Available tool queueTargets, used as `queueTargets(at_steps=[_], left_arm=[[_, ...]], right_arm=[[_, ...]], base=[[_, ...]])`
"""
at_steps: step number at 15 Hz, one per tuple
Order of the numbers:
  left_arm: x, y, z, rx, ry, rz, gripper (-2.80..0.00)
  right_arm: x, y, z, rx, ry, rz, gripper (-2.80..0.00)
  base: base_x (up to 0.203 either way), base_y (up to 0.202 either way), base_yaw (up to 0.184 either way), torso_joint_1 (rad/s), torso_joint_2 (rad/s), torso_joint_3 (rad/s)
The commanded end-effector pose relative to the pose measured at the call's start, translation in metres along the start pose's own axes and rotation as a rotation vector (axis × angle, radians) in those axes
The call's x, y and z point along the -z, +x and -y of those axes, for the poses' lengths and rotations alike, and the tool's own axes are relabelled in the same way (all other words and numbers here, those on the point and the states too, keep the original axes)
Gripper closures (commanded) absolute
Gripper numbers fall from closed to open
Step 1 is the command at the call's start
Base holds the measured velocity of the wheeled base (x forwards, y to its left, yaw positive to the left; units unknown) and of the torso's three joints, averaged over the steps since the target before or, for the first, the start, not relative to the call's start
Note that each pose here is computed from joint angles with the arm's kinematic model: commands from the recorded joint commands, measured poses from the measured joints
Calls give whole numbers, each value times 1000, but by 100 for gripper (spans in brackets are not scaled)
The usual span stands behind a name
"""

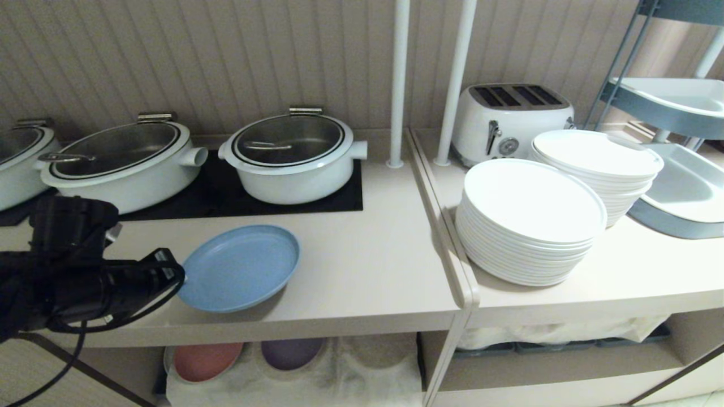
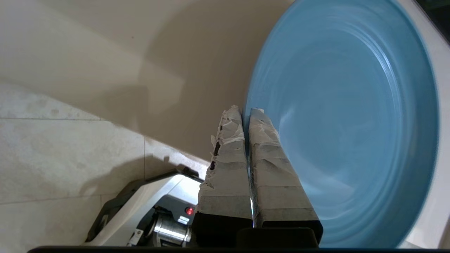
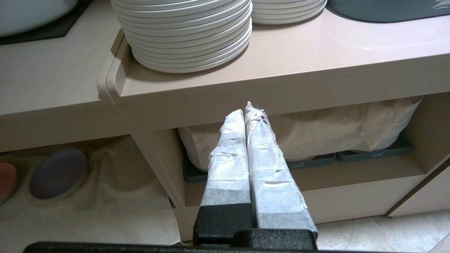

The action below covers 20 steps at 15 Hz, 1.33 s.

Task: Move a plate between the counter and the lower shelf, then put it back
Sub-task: Put the plate

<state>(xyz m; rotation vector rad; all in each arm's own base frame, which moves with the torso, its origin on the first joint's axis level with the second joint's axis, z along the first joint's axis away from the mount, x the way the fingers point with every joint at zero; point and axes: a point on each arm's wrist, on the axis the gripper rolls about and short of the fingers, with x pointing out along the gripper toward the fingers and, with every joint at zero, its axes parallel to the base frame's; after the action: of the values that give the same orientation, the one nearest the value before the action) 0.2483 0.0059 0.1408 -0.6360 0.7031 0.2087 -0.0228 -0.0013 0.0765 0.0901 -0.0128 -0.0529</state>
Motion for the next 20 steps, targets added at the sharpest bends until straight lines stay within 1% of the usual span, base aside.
queueTargets(at_steps=[1, 5, 8, 11, 20], left_arm=[[-3, 12, 1, -13, -4, -14, 0], [-6, 24, 4, -12, -2, -19, 0], [-9, 36, 4, 2, -1, 9, 0], [-8, 43, 5, -2, 2, -5, 0], [-10, 57, 3, -12, -4, -12, 0]], right_arm=[[0, 0, 0, 0, 1, 0, 0], [0, 0, 0, 0, 1, 0, 0], [0, 0, 0, 0, 1, 0, 0], [0, 0, 0, 0, 1, 0, 0], [0, 0, 0, 0, 1, 0, 0]], base=[[0, 0, 0, 0, 0, 0], [0, 0, 0, 0, 0, 0], [0, 0, 0, 0, 0, 0], [0, 0, 0, 0, 0, 0], [0, 0, 0, 0, 0, 0]])
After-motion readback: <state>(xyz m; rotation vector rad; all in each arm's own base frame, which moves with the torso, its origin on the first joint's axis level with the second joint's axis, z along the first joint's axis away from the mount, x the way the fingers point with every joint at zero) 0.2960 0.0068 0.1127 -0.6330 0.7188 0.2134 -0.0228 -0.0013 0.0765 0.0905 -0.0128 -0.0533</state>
